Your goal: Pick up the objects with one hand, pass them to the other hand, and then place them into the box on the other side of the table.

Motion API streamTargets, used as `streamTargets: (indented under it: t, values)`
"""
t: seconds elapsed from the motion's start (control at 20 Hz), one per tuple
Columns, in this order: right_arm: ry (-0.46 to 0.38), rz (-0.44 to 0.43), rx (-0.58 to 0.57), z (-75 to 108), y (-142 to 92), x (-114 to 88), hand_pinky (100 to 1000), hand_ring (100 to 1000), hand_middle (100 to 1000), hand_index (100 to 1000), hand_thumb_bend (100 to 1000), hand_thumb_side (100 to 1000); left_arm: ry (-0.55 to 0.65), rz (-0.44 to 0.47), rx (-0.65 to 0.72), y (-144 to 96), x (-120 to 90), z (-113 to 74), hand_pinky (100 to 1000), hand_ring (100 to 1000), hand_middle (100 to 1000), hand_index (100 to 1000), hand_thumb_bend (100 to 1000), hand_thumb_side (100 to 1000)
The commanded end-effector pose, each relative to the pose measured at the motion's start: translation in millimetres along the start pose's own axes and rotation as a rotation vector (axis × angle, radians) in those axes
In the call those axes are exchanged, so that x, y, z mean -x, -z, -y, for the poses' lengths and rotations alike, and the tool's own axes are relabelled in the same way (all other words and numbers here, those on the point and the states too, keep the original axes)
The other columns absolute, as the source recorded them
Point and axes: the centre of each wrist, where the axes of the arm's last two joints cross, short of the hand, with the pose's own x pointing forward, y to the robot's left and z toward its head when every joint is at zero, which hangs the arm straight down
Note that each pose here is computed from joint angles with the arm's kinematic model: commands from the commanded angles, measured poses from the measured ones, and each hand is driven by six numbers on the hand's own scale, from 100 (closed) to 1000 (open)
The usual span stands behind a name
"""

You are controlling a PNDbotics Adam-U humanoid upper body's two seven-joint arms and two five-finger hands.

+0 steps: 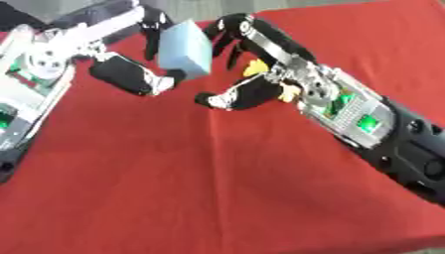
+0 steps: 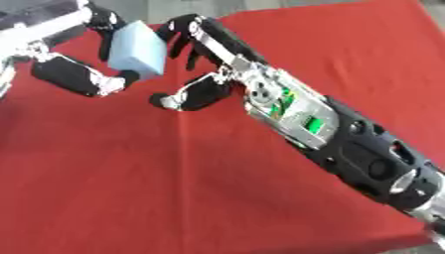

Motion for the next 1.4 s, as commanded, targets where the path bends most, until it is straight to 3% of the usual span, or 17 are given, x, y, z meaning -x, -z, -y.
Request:
streamTargets:
  t: [0.05, 0.7, 1.2, 1.25, 1.3, 1.4]
  values:
    - [-0.020, 0.000, 0.015, 3.1, -1.8, -5.6, 511, 675, 686, 705, 583, 100, 0.041, 0.006, -0.028, -7.8, -3.7, -19.0, 864, 619, 328, 349, 100, 250]
    - [-0.072, -0.171, 0.214, 3.8, -2.4, -4.6, 516, 682, 699, 720, 560, 100, 0.032, 0.042, 0.031, -16.6, -4.9, -21.7, 870, 610, 314, 335, 100, 249]
    - [-0.068, -0.215, 0.236, 1.7, -2.7, -4.7, 513, 683, 700, 718, 539, 100, 0.005, 0.028, -0.014, -23.8, 0.6, -26.6, 871, 605, 309, 331, 100, 246]
    - [-0.067, -0.219, 0.236, 1.6, -3.1, -4.1, 509, 684, 702, 716, 528, 100, 0.003, 0.021, -0.017, -24.5, 2.5, -26.8, 874, 600, 303, 327, 100, 374]
    - [-0.065, -0.229, 0.235, 0.7, -4.9, -1.8, 508, 684, 702, 716, 529, 100, 0.001, -0.012, -0.032, -27.3, 9.4, -29.7, 873, 601, 305, 328, 100, 244]
    - [-0.060, -0.228, 0.239, -0.2, -7.1, 0.8, 507, 687, 706, 716, 528, 100, 0.002, -0.087, -0.094, -38.8, 25.6, -44.1, 868, 606, 310, 332, 100, 244]
